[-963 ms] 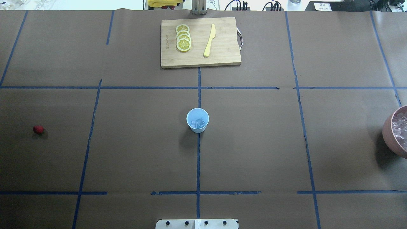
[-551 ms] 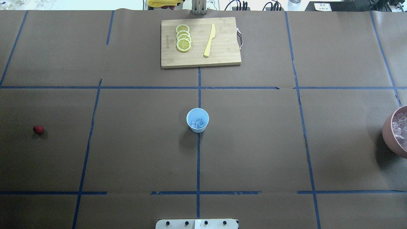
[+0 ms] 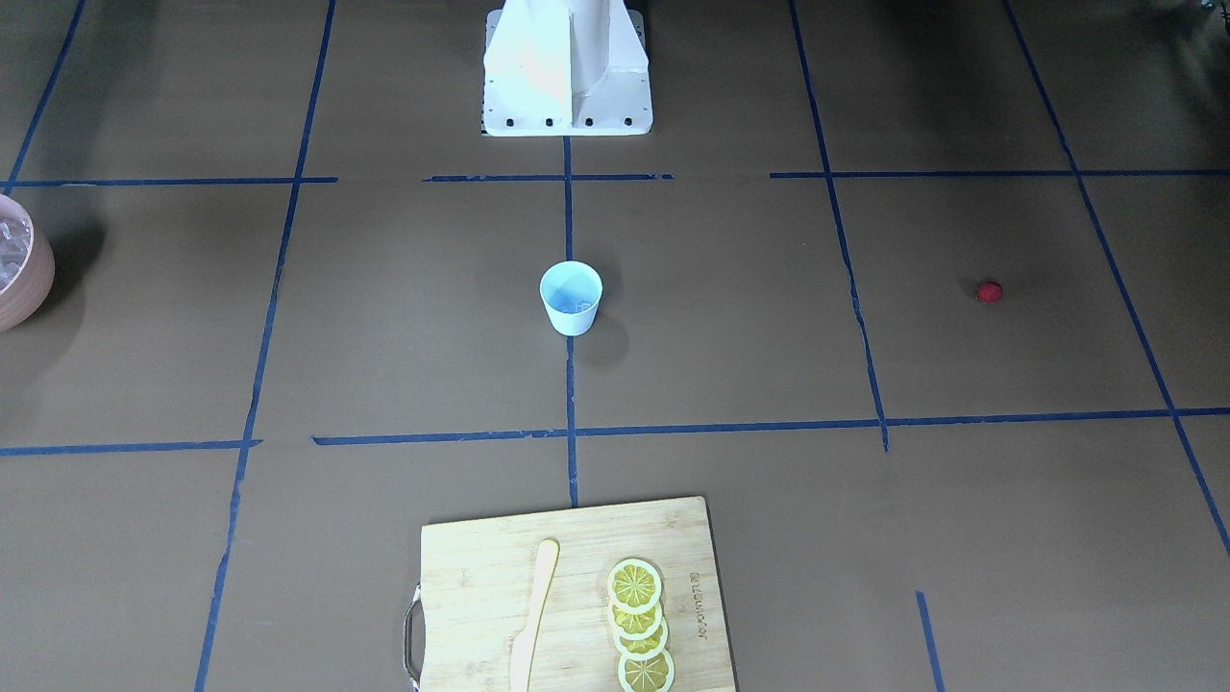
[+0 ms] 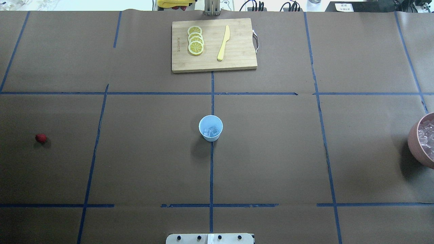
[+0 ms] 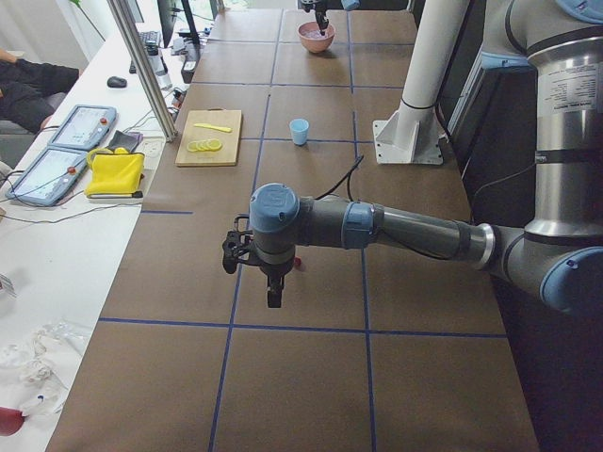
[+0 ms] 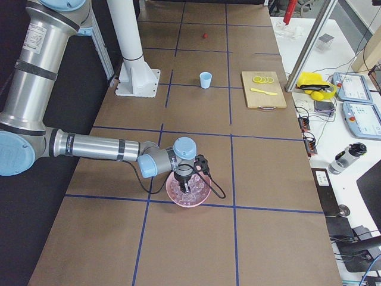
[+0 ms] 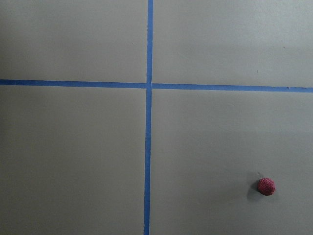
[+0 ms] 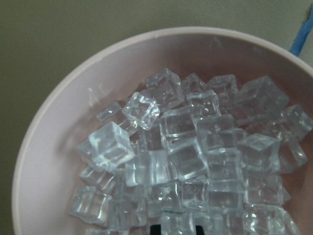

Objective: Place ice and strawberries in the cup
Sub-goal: 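Lift the ice cube and carry it with the right gripper toward the cup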

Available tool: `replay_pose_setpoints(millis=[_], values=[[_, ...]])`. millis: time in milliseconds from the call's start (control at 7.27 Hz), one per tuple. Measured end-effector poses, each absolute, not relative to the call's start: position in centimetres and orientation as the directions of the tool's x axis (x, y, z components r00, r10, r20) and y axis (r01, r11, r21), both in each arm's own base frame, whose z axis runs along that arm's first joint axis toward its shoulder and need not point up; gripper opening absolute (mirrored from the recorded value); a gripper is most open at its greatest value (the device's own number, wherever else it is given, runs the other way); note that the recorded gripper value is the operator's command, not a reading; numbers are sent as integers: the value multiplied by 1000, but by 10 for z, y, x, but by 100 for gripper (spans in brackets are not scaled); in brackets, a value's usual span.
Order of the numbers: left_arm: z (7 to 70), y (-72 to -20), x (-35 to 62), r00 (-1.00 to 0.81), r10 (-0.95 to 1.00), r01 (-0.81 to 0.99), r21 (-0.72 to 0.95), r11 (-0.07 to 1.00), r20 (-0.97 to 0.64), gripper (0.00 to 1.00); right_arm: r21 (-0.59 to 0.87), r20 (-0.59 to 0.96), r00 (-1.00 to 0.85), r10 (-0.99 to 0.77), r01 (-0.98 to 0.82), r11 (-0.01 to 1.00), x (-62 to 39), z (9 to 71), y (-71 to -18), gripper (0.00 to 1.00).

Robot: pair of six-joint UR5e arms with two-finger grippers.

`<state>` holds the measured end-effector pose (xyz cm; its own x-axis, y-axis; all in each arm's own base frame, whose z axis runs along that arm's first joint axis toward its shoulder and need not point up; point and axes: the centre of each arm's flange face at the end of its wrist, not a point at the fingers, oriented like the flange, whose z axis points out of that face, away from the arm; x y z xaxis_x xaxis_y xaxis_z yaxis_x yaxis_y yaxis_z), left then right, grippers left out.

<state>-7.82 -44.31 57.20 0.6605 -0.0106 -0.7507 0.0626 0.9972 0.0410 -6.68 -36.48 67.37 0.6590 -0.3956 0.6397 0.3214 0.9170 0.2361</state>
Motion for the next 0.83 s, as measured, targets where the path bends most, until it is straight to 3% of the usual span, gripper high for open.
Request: replay_pose_setpoints(millis=[413,826], values=[[572,-443,-78,660,-11,63,41,997,-751,100,274,663,658,-356,229,934,-35,649,-373,0],[572,-443,-78,656,-12,63,39,997,-754,100,318,683,651,-330,142,937,-18,562,-421,0]])
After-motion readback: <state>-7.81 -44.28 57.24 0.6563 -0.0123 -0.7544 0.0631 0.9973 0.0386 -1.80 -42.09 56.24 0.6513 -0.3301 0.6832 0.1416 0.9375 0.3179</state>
